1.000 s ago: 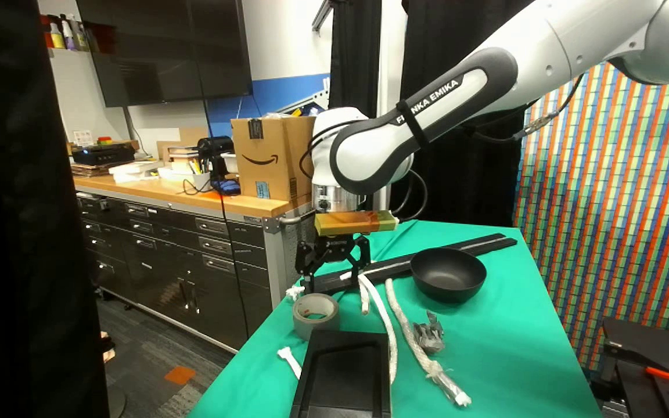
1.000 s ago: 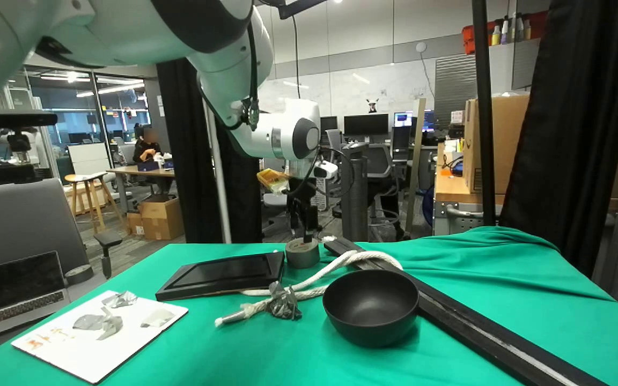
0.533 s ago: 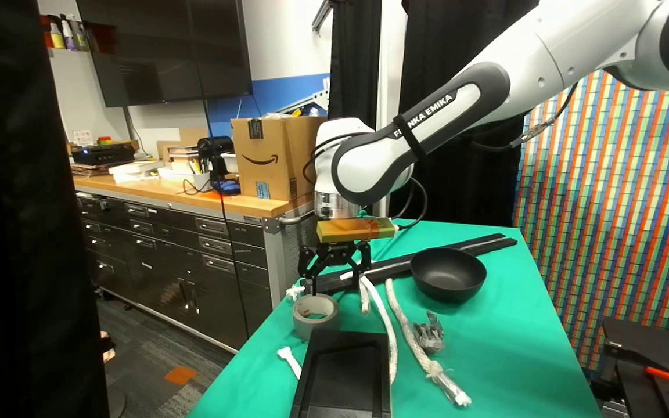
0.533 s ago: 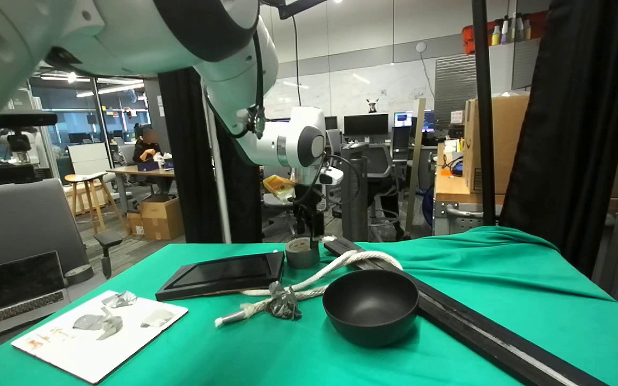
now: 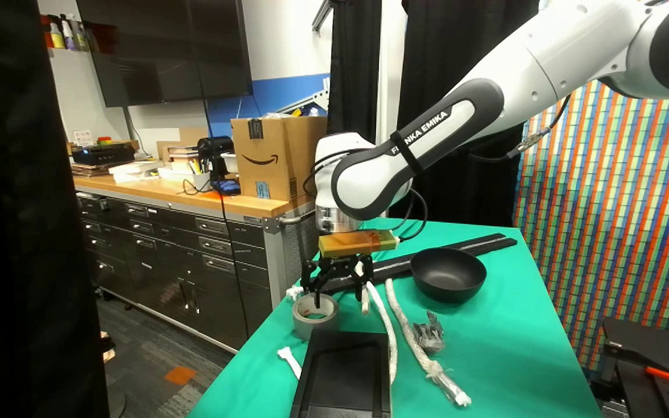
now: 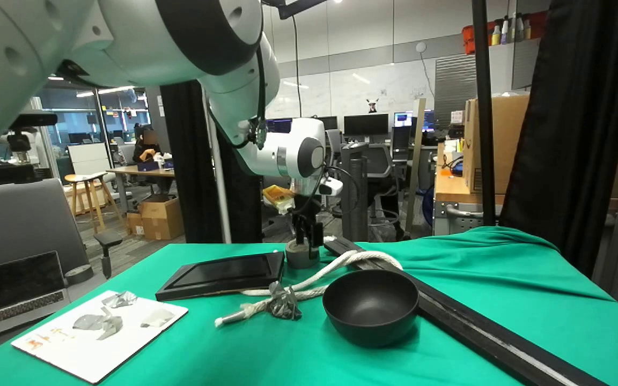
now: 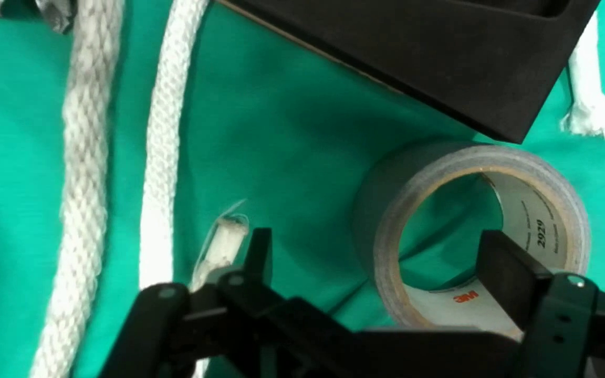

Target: Put the tape into the bowl.

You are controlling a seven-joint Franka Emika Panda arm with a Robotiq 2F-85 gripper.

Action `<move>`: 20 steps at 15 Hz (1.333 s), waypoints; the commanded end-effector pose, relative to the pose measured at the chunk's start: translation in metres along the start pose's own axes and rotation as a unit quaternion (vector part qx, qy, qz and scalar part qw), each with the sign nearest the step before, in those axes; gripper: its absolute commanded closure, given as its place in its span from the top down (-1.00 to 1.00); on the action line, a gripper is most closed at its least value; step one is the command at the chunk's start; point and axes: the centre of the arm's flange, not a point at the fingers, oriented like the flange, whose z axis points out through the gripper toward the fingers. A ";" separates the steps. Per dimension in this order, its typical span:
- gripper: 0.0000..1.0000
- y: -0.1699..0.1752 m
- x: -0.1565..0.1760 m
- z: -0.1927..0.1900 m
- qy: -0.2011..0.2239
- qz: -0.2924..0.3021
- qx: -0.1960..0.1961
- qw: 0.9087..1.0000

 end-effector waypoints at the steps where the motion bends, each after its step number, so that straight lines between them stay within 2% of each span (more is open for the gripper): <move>1: 1.00 -0.008 0.005 0.005 0.009 -0.005 0.007 1.000; 3: 1.00 -0.007 0.004 0.007 0.009 -0.007 0.006 1.000; 4: 0.50 -0.007 0.004 0.008 0.011 -0.007 0.004 1.000; 5: 0.48 -0.007 0.004 0.008 0.013 -0.007 0.005 1.000; 6: 0.35 -0.008 0.003 0.008 0.014 -0.008 0.006 1.000; 11: -0.48 -0.009 0.003 0.009 0.016 -0.009 0.008 1.000; 13: -0.70 -0.009 0.002 0.010 0.016 -0.009 0.008 1.000; 16: -0.84 -0.010 0.002 0.010 0.019 -0.010 0.010 1.000; 17: -0.73 -0.010 0.002 0.009 0.019 -0.011 0.011 1.000; 20: -0.74 -0.007 -0.003 -0.006 0.017 -0.013 0.015 1.000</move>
